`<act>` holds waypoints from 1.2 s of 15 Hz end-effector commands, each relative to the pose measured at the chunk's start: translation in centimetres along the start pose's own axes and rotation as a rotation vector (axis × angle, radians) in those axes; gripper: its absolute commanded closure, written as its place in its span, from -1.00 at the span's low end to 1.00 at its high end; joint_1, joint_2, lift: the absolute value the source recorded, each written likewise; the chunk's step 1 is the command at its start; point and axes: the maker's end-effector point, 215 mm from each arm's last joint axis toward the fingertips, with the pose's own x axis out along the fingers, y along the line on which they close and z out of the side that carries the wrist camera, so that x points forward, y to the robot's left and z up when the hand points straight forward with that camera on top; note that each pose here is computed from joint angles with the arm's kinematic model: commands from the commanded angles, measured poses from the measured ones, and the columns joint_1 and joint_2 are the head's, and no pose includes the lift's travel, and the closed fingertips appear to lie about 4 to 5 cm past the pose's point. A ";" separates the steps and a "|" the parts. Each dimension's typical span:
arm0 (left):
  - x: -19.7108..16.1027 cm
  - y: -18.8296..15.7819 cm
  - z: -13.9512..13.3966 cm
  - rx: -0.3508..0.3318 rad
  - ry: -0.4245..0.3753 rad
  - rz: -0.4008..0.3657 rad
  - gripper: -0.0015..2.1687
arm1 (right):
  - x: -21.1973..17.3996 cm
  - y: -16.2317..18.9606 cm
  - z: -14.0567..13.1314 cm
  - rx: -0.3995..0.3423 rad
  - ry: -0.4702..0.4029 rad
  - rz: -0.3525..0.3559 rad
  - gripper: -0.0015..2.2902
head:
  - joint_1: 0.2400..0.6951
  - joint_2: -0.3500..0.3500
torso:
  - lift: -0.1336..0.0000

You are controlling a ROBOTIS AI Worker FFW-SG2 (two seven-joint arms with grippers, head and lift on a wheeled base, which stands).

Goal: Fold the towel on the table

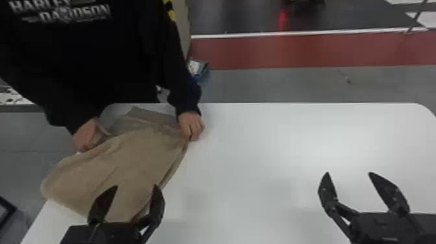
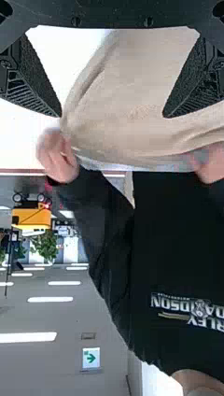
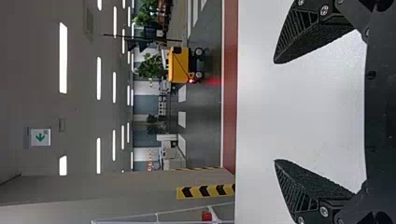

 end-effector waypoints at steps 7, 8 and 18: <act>0.0 -0.1 0.1 -0.002 -0.001 -0.001 -0.93 | 0.0 -0.4 -0.1 0.015 0.005 0.003 -0.88 | 1.00 0.29 | -0.79; 0.0 -0.1 0.1 -0.002 -0.001 -0.001 -0.93 | 0.1 -0.5 0.0 0.014 0.004 0.002 -0.88 | 1.00 0.29 | -0.79; 0.0 -0.1 -0.1 -0.002 0.002 -0.001 -0.93 | 0.1 -1.0 -0.4 0.011 0.010 -0.006 -0.88 | 1.00 0.27 | -0.79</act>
